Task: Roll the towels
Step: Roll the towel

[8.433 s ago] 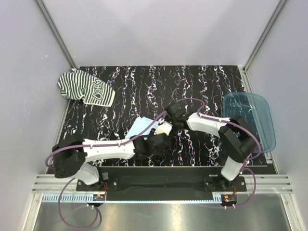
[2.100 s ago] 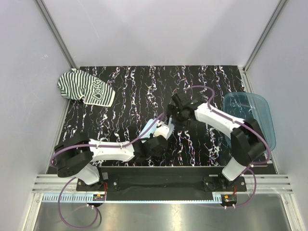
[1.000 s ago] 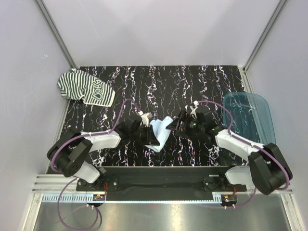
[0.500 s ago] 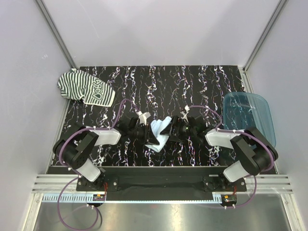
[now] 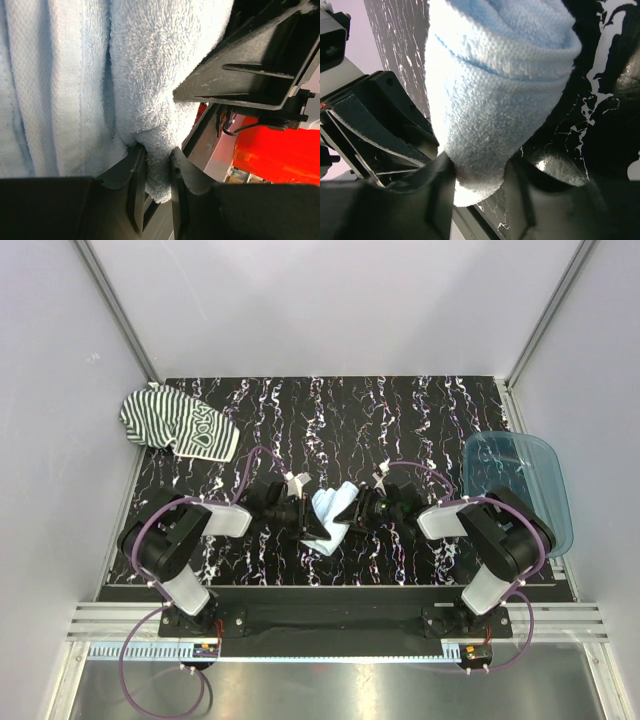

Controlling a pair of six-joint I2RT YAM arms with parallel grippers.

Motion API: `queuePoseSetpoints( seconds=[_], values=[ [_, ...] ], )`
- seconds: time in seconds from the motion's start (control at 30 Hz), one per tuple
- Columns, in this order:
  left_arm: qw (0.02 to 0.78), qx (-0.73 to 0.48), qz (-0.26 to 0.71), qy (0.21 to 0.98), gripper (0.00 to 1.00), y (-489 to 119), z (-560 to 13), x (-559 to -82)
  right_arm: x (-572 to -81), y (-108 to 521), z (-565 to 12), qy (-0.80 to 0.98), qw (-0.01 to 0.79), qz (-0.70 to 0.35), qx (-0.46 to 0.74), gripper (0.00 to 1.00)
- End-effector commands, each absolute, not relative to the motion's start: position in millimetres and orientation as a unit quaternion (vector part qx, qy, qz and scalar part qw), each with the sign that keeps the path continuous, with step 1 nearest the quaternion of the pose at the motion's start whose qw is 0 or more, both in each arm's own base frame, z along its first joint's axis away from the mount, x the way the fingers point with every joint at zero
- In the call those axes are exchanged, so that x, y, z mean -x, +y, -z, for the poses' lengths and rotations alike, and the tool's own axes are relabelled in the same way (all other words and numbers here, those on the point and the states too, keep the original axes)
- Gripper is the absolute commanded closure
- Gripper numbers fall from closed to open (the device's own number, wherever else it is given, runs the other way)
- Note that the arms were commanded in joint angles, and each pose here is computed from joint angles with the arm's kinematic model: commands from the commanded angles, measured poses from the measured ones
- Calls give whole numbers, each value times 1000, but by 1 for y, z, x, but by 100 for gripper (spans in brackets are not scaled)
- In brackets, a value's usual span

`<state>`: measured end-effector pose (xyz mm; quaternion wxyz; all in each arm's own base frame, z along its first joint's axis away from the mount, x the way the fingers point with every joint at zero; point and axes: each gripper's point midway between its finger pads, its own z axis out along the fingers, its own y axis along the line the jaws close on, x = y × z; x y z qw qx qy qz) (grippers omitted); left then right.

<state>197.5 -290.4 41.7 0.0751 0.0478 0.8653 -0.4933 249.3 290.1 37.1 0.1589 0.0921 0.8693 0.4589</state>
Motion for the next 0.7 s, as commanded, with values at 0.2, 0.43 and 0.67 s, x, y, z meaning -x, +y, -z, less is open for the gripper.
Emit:
queuePoseSetpoints(
  seconds=[0.2, 0.43, 0.67],
  values=[
    [110, -31, 390, 914, 57, -262, -25, -206, -256, 289, -38, 889, 159, -418, -95, 70],
    [178, -46, 324, 928, 52, -247, -44, -219, -252, 280, -40, 917, 142, -358, -107, 71],
    [297, -108, 230, 920, 50, -252, -90, -227, -245, 278, -44, 944, 113, -291, -103, 72]
  ],
)
